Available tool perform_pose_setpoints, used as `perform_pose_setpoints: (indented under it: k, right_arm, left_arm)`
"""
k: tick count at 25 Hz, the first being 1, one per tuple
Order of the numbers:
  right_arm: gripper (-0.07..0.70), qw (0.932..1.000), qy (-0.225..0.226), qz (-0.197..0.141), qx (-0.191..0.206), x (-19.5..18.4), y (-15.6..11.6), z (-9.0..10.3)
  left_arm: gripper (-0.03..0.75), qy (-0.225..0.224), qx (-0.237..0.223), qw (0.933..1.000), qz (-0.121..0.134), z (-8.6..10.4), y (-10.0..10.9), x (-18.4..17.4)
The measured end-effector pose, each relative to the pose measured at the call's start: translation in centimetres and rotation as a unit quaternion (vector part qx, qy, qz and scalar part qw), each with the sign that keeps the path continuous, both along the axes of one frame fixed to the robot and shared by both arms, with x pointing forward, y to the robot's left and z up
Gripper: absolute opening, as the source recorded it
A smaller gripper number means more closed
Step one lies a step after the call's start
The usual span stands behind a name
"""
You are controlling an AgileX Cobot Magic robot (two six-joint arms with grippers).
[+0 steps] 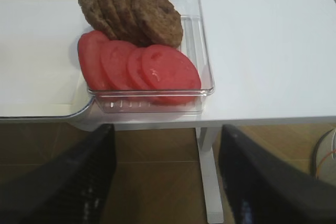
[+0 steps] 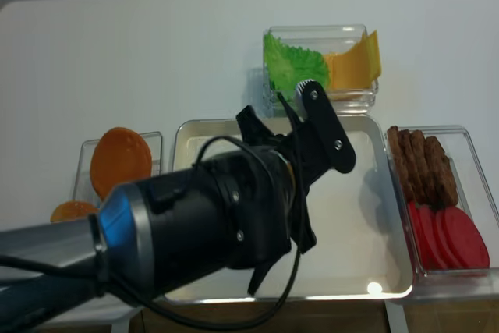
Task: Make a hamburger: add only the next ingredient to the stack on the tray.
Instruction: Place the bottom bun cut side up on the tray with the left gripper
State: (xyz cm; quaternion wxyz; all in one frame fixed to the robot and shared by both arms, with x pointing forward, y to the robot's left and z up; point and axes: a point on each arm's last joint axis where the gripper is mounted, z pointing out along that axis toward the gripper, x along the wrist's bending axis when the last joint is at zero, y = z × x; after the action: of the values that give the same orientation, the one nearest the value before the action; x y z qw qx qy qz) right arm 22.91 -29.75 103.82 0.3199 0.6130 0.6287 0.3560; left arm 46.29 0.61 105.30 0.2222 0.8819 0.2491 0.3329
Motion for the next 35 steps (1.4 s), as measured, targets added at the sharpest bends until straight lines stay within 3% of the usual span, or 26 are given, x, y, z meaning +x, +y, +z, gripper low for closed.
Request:
perform_pose_setpoints:
  k: [9,20,35]
  right_arm:
    - [0.467,1.0000,0.000,0.000,0.001,0.0,0.0,0.0]
    - [0.467,1.0000,0.000,0.000,0.001,0.0,0.0,0.0]
    - [0.467,1.0000,0.000,-0.001,0.002,0.0,0.0,0.0]
  left_arm:
    - [0.158,-0.035,0.054,0.9975,-0.027,-2.2,-1.2,0.9]
    - [0.157,-0.032,0.060,0.9971,-0.032,-4.3,-2.1,1.4]
    - [0.171,-0.036,0.063,0.9967,-0.037,-4.3,-2.4,1.2]
